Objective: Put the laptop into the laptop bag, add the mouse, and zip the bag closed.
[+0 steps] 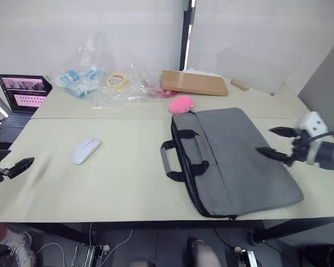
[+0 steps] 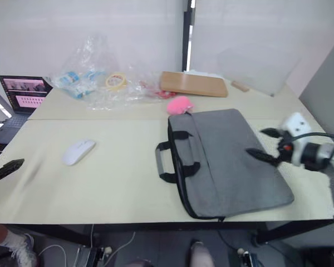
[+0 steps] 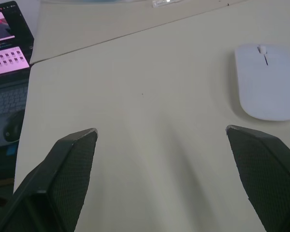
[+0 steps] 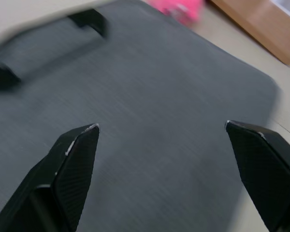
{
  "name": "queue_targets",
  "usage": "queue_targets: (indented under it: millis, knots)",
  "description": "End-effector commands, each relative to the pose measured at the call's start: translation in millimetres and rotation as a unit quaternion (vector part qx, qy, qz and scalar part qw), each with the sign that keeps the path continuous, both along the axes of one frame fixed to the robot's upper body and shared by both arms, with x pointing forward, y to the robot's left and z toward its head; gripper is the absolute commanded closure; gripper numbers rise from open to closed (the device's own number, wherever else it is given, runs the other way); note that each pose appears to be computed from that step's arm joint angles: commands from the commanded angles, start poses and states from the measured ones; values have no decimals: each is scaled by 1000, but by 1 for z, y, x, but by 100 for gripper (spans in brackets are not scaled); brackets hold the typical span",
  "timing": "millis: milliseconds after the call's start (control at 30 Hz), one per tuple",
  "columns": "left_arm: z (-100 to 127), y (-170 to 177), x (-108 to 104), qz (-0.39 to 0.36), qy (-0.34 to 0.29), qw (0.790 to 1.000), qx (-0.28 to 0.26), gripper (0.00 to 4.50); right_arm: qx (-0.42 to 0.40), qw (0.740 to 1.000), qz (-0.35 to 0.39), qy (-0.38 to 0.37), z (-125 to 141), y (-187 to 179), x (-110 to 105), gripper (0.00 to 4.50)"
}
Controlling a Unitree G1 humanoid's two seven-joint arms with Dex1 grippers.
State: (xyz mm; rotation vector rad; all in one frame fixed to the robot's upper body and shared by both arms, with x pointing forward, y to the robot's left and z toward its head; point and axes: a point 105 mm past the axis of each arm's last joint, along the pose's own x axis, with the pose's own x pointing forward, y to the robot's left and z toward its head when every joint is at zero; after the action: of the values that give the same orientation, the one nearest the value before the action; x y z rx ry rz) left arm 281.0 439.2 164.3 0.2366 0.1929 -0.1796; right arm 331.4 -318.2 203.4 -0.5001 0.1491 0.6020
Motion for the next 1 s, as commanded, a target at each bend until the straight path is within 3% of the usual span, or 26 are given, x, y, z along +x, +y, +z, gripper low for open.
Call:
queue_targets:
  millis: [33, 233, 600, 733, 800, 1000]
  knots:
    - [17, 6, -1, 6, -19, 999, 26, 0, -41, 997, -35, -49, 22, -35, 1, 6]
    - [14, 4, -2, 0, -16, 1000, 23, 0, -43, 995, -75, -41, 17, -59, 9, 6]
    - [16, 12, -16, 14, -25, 999, 16, 0, -74, 996, -43, -28, 14, -44, 25, 6]
    - [19, 13, -23, 22, -37, 999, 12, 0, 15, 999, 49, -15, 22, 4, 39, 6]
    - [19, 13, -28, 24, -37, 999, 13, 0, 50, 993, 98, -52, 38, 31, 43, 6]
    - [15, 10, -41, 35, -39, 999, 2, 0, 147, 935, 315, -65, 74, 140, 7, 6]
